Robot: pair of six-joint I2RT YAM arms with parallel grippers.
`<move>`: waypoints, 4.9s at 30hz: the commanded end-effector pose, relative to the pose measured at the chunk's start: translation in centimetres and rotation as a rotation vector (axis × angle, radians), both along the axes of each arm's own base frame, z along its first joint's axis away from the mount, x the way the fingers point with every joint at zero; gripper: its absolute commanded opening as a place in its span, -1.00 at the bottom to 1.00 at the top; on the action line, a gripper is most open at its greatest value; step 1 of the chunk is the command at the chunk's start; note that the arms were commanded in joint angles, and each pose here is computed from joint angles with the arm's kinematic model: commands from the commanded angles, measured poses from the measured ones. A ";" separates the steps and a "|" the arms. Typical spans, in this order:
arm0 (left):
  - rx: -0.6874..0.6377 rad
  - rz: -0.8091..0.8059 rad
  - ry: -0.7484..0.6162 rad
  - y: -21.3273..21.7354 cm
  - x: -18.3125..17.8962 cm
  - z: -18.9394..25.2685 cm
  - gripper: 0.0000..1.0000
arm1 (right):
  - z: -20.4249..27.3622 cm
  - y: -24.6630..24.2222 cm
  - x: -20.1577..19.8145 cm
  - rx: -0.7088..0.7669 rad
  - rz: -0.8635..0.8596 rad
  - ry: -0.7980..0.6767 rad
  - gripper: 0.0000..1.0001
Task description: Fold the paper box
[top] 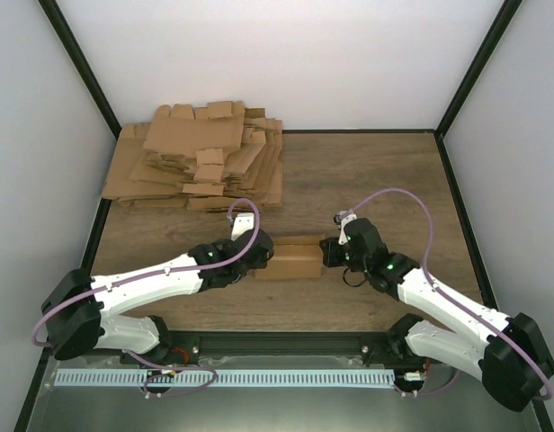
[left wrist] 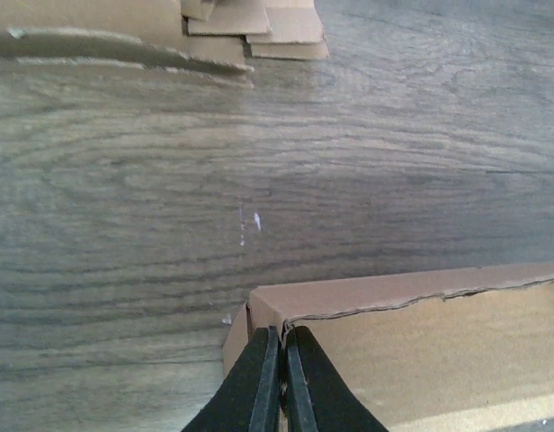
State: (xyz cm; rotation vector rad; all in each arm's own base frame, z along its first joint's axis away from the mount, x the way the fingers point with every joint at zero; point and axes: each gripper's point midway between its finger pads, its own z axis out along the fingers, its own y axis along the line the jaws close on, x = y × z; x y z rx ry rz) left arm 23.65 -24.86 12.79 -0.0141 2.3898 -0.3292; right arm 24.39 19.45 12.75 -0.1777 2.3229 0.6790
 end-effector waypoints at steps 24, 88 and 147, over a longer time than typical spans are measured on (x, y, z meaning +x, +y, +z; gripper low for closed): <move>-0.052 -0.192 0.009 -1.6 -1.5 0.0 -0.90 | -2.2 -0.1 -2.6 -0.042 -0.013 0.106 -0.99; -0.001 -0.034 -0.302 1.7 1.2 -1.6 -0.90 | -0.6 1.6 2.1 -0.066 -0.033 -0.468 -0.98; -0.232 -0.811 0.294 -5.7 -3.2 0.0 -0.35 | -1.8 1.7 -0.8 -0.061 0.130 -0.552 -0.89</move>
